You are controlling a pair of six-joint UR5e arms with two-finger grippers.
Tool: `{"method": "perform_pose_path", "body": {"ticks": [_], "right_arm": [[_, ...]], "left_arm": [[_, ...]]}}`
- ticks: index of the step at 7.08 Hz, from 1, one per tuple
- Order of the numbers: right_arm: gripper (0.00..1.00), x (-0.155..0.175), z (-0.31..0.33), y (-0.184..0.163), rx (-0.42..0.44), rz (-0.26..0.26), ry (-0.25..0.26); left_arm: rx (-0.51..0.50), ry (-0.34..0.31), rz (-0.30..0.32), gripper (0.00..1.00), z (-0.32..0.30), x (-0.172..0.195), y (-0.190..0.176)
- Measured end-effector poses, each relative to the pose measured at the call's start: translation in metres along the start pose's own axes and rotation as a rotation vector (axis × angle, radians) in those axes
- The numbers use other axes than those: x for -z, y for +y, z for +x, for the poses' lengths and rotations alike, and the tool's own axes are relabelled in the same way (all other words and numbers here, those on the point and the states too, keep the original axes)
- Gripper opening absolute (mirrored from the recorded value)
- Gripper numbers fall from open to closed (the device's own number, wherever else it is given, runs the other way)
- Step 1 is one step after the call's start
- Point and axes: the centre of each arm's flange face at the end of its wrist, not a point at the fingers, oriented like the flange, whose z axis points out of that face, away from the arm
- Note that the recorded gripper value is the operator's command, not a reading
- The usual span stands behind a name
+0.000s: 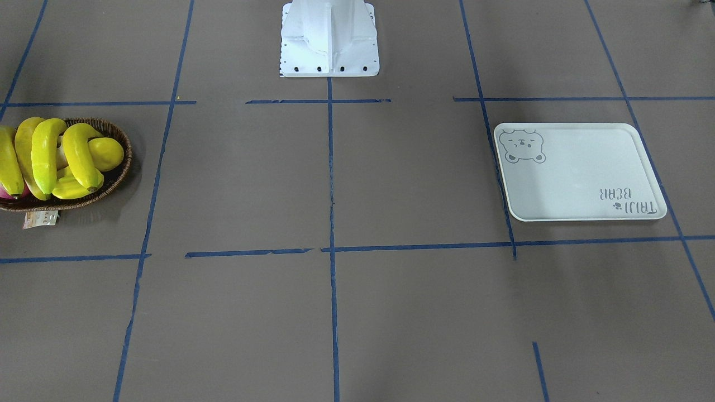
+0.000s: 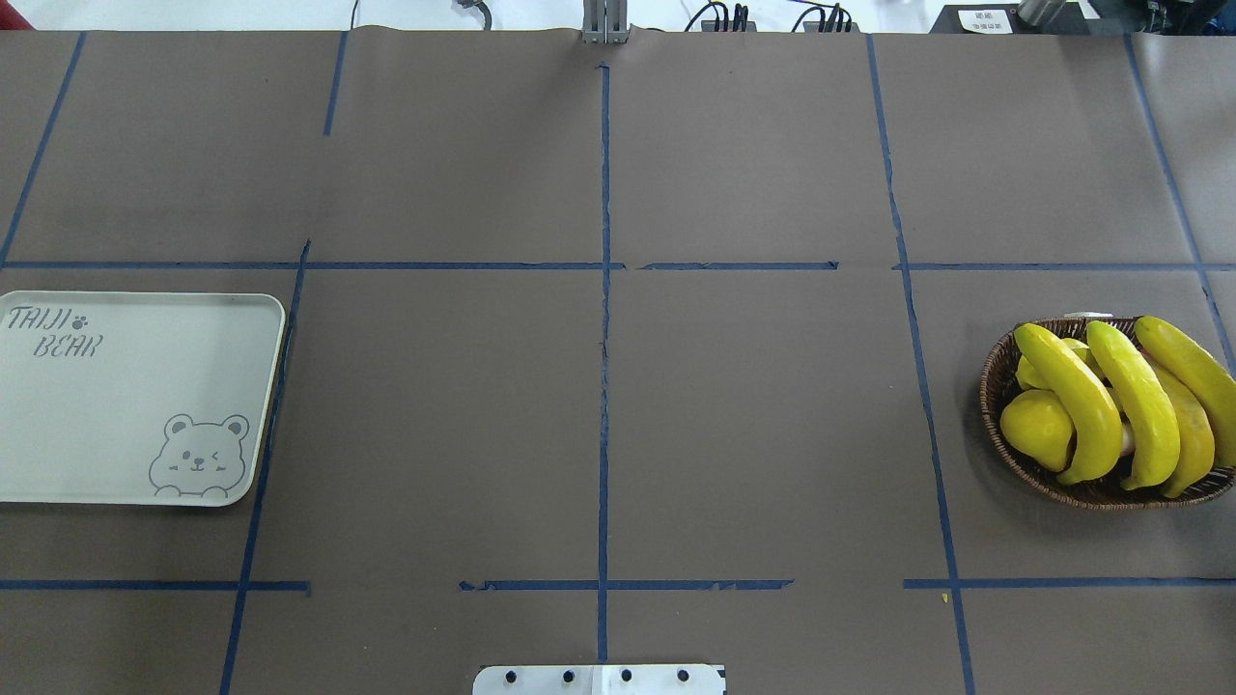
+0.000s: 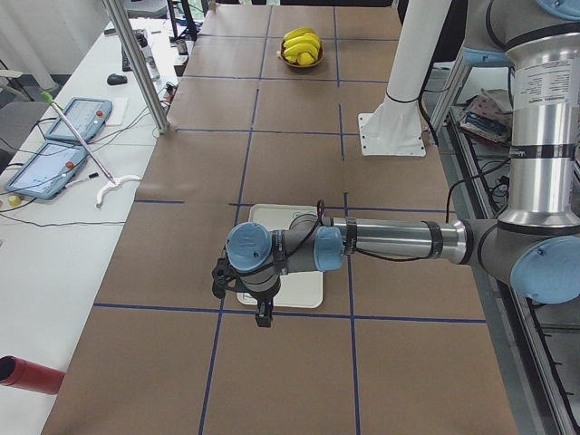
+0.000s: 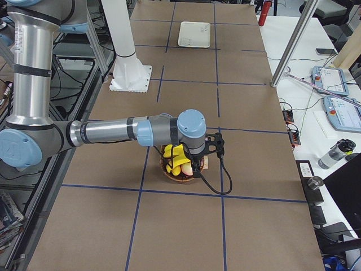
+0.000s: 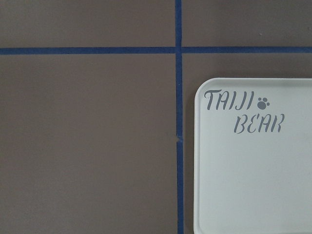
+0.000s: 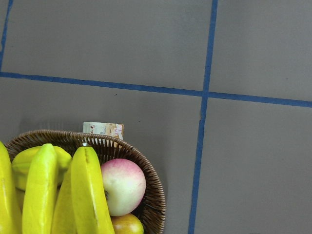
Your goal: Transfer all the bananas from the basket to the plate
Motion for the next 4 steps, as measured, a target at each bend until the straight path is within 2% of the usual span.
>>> {"method": "perform_pose_path", "body": {"ticks": [2, 3, 4], "right_arm": [[1.0, -0.033, -0.026, 0.021, 0.008, 0.035, 0.037], [1.0, -0.044, -0.034, 0.033, 0.008, 0.068, 0.038], [1.0, -0.054, -0.045, 0.039, 0.014, 0.071, 0.027]], "left_arm": [[-0.004, 0.001, 0.001, 1.0, 0.0, 0.0, 0.0], [-0.006, 0.001, 0.003, 1.0, 0.0, 0.0, 0.0], [-0.008, 0.001, 0.004, 1.0, 0.001, 0.0, 0.0]]}}
